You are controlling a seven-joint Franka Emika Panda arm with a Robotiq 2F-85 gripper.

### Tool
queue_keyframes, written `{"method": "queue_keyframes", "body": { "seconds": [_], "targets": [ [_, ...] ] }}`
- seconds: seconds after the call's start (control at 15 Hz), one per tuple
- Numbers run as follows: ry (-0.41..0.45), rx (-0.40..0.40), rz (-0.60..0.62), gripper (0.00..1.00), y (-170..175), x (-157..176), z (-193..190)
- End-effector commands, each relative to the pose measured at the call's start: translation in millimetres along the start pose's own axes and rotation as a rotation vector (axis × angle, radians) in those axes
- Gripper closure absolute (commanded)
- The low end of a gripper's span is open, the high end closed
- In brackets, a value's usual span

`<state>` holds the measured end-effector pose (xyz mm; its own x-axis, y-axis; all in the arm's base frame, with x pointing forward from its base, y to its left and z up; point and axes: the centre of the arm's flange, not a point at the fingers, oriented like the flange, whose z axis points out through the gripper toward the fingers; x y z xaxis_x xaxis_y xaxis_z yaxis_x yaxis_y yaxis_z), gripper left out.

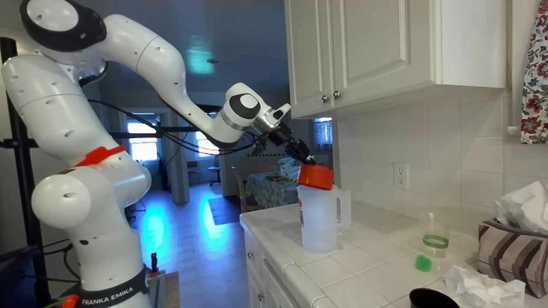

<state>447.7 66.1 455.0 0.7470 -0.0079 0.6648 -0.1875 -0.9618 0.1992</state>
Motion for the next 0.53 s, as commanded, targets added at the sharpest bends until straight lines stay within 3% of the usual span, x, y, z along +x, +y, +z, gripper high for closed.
{"method": "queue_keyframes", "body": {
  "seconds": [0.0,0.47],
  "targets": [
    [0.051,-0.029,0.035,0.92,-4.4,-4.2,2.2],
    [0.085,-0.050,0.051,0.92,-10.2,-11.3,7.7]
  ]
}}
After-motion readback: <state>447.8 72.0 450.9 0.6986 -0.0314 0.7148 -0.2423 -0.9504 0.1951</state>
